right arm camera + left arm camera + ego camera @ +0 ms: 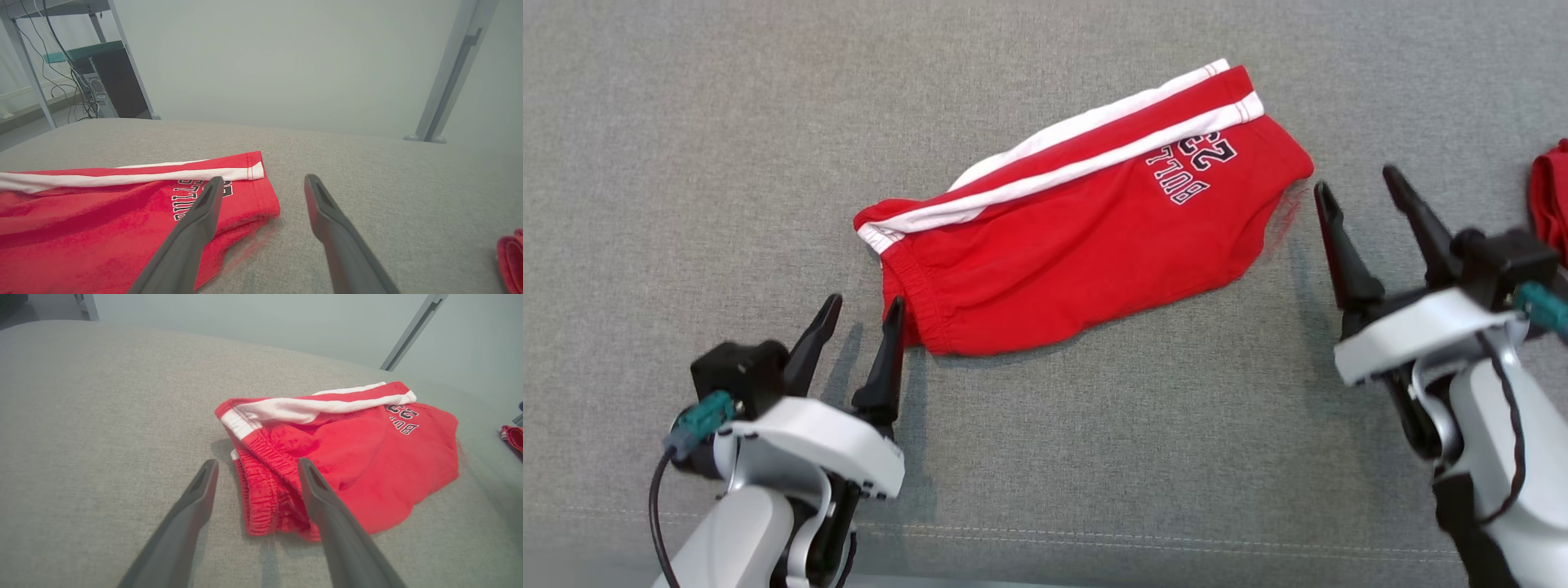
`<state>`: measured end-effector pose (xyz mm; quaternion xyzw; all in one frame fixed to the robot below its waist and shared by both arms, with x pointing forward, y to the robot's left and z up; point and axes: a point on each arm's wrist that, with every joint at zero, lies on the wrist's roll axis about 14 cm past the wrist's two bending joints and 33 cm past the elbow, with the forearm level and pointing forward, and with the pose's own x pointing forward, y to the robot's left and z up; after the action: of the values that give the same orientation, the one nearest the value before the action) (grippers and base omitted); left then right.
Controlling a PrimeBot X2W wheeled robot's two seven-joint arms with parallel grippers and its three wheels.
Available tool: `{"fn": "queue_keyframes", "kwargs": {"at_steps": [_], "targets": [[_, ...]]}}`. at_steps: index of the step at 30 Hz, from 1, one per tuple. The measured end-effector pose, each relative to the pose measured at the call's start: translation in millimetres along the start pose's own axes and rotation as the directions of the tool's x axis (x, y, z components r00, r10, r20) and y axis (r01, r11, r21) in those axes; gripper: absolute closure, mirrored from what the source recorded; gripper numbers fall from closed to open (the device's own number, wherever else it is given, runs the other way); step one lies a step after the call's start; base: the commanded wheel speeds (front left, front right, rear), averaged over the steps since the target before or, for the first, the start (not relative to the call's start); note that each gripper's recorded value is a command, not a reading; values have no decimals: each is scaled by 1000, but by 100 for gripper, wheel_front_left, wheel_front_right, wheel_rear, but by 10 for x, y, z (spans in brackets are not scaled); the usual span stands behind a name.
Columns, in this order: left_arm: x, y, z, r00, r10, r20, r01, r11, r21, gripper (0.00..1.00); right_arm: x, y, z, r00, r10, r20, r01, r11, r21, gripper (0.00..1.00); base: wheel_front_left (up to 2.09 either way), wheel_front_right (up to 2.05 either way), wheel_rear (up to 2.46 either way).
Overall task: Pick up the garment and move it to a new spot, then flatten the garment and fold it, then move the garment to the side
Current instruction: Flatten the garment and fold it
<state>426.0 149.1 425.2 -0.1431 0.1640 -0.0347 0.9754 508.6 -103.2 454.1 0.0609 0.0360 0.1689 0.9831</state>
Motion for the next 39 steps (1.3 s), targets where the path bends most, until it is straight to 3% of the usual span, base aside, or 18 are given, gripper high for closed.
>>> {"fn": "queue_keyframes", "kwargs": {"at_steps": [7, 8, 14, 25, 26, 27, 28, 29, 39], "targets": [[245, -72, -4, 998, -40, -39, 38, 998, -58, 0, 399, 13, -102, 992, 61, -112, -69, 995, -68, 0, 0, 0, 0], [298, -48, -86, 996, -39, -84, 33, 997, -72, 0, 487, 18, -225, 981, 71, -183, -85, 994, -72, 0, 0, 0, 0], [392, -32, -307, 985, -44, -168, 26, 994, -107, 0, 661, 83, -516, 935, 104, -339, -134, 989, -64, 0, 0, 0, 0], [516, -116, -456, 967, -112, -228, 56, 969, -239, 0, 821, 159, -735, 856, 146, -496, -170, 985, -3, 0, 0, 0, 0], [518, -131, -466, 965, -124, -233, 62, 965, -256, 0, 831, 178, -734, 850, 152, -505, -172, 985, 8, 56, 0, 0, 0], [521, -137, -472, 963, -132, -236, 66, 962, -265, 0, 835, 188, -731, 845, 158, -511, -175, 984, 15, 82, 0, 0, 0], [523, -152, -472, 960, -144, -239, 74, 957, -280, 52, 832, 191, -735, 841, 162, -517, -174, 984, 26, 100, 0, 0, 0], [523, -152, -472, 960, -144, -239, 74, 957, -280, 100, 832, 191, -735, 841, 162, -517, -174, 984, 26, 100, 0, 0, 0], [483, -336, -400, 945, -253, -206, 153, 901, -405, 100, 729, 269, -679, 832, 234, -503, -183, 972, 148, 100, 0, 0, 0]]}}
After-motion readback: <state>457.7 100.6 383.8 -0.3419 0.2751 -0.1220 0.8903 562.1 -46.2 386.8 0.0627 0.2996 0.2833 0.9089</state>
